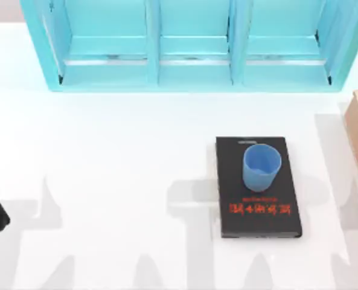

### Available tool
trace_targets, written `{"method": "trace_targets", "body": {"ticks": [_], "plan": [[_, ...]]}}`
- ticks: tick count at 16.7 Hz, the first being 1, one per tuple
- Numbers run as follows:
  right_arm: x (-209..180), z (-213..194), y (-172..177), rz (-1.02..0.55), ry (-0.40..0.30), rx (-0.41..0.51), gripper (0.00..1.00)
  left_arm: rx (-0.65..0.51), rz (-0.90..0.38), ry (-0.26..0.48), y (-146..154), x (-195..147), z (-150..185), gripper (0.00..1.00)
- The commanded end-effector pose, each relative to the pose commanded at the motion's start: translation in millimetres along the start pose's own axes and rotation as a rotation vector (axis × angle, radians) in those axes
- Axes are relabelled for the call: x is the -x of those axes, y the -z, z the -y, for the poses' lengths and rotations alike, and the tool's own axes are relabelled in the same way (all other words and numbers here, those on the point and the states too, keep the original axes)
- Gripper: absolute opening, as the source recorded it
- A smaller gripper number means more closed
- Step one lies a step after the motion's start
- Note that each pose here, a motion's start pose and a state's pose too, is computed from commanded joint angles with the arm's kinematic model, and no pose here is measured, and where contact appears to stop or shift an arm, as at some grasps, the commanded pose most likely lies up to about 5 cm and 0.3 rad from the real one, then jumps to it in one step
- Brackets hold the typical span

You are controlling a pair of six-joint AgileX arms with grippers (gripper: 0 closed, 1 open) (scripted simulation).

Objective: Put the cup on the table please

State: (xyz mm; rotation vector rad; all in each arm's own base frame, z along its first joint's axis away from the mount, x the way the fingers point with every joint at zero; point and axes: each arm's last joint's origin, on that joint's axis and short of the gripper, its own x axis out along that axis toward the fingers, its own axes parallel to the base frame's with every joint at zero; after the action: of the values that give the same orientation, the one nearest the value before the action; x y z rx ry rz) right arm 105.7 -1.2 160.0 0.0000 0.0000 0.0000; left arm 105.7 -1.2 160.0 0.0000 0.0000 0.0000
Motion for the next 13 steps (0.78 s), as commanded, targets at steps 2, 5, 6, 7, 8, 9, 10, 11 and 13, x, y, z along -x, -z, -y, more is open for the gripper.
{"method": "trace_targets", "body": {"ticks": [2, 5, 6, 7, 8, 9, 10, 11, 13], "plan": [[0, 0, 0, 0.000, 0.000, 0.000, 1.00, 0.000, 0.000, 0.000, 0, 0, 0, 1.00], [0, -5, -9, -0.064, -0.040, -0.027, 1.00, 0.000, 0.000, 0.000, 0, 0, 0, 1.00], [-1, -7, -16, -0.107, -0.062, -0.044, 1.00, 0.000, 0.000, 0.000, 0, 0, 0, 1.00], [-2, -11, -24, -0.158, -0.087, -0.062, 1.00, 0.000, 0.000, 0.000, 0, 0, 0, 1.00], [-4, -14, -34, -0.216, -0.112, -0.082, 1.00, 0.000, 0.000, 0.000, 0, 0, 0, 1.00], [-7, -19, -45, -0.280, -0.136, -0.102, 1.00, 0.000, 0.000, 0.000, 0, 0, 0, 1.00], [-12, -24, -58, -0.349, -0.159, -0.120, 1.00, 0.000, 0.000, 0.000, 0, 0, 0, 1.00], [-19, -30, -73, -0.420, -0.179, -0.136, 1.00, 0.000, 0.000, 0.000, 0, 0, 0, 1.00], [-37, -45, -101, -0.569, -0.209, -0.160, 1.00, 0.000, 0.000, 0.000, 0, 0, 0, 1.00]]}}
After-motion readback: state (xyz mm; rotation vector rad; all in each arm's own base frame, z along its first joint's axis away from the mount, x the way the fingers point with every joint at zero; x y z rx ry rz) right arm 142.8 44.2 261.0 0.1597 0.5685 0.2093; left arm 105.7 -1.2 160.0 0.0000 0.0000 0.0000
